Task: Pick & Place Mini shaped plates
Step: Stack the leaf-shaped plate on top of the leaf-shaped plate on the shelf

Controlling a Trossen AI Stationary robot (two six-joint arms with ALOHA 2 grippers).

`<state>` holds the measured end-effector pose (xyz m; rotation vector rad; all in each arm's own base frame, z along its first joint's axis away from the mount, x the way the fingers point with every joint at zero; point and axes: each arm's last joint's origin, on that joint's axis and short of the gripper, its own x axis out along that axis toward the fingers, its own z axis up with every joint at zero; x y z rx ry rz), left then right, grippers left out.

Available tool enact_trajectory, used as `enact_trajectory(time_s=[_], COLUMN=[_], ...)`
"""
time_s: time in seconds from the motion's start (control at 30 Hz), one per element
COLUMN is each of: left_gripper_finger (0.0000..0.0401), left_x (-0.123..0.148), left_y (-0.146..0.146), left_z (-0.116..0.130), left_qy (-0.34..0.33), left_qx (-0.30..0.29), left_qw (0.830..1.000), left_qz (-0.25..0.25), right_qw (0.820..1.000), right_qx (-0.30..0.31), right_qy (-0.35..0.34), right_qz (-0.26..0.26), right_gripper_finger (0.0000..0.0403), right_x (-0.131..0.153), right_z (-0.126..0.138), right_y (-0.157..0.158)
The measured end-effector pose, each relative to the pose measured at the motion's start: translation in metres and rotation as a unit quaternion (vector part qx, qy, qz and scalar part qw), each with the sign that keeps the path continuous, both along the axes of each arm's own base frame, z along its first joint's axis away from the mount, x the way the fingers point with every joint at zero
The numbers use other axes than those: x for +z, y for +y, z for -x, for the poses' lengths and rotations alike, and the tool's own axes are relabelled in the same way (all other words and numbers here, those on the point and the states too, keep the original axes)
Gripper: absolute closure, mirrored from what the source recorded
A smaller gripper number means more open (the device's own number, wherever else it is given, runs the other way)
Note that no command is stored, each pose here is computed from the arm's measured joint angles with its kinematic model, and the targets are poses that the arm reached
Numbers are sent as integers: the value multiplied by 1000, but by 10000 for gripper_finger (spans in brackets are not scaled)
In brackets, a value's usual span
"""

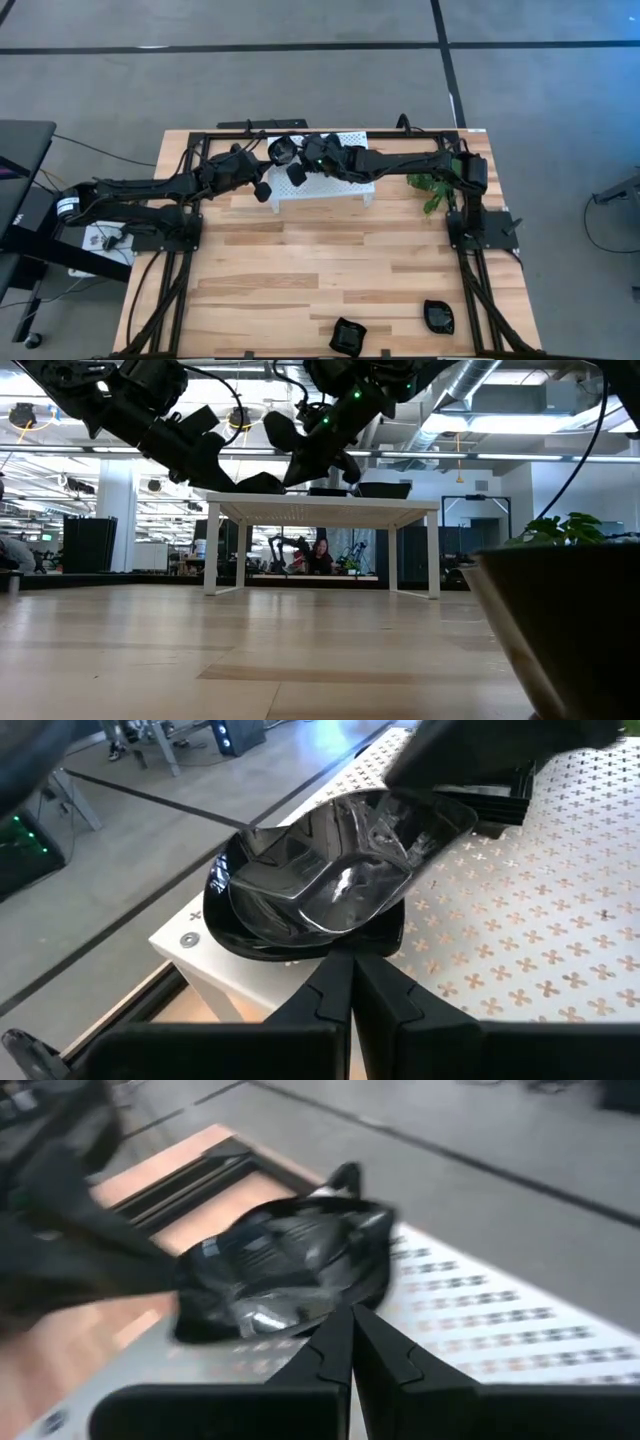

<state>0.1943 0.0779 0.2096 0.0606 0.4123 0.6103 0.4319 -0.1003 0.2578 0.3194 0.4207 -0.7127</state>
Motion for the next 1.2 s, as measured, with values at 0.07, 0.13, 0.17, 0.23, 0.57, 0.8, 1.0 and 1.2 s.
enact_trajectory(time_s=[0.07,0.13,0.17,0.23,0.57,0.8,1.0,1.2], left_gripper_finger=[396,396,396,396,396,396,396,396], left_x=[0,0,0,0,0,11,28,28], left_y=[0,0,1,1,1,-12,-32,-35], left_z=[0,0,1,1,1,3,13,15], left_qy=[0,1,1,3,1,-23,-53,-49], left_qx=[1,6,12,22,12,-1,-5,-2], left_qw=[1000,1000,1000,1000,1000,1000,997,997], left_qz=[0,-2,-5,-8,-5,-19,-53,-56], right_qw=[1000,999,999,999,998,998,998,1000], right_qx=[17,36,39,42,69,68,56,25], right_qy=[-1,0,0,1,2,-1,0,-4], right_qz=[-11,-16,-16,-15,-5,-2,4,4], right_gripper_finger=[403,403,403,403,403,403,403,403], right_x=[0,0,-1,0,0,1,1,1], right_z=[0,0,-1,-1,-6,-6,-5,-3], right_y=[-2,-1,-1,1,21,20,18,9])
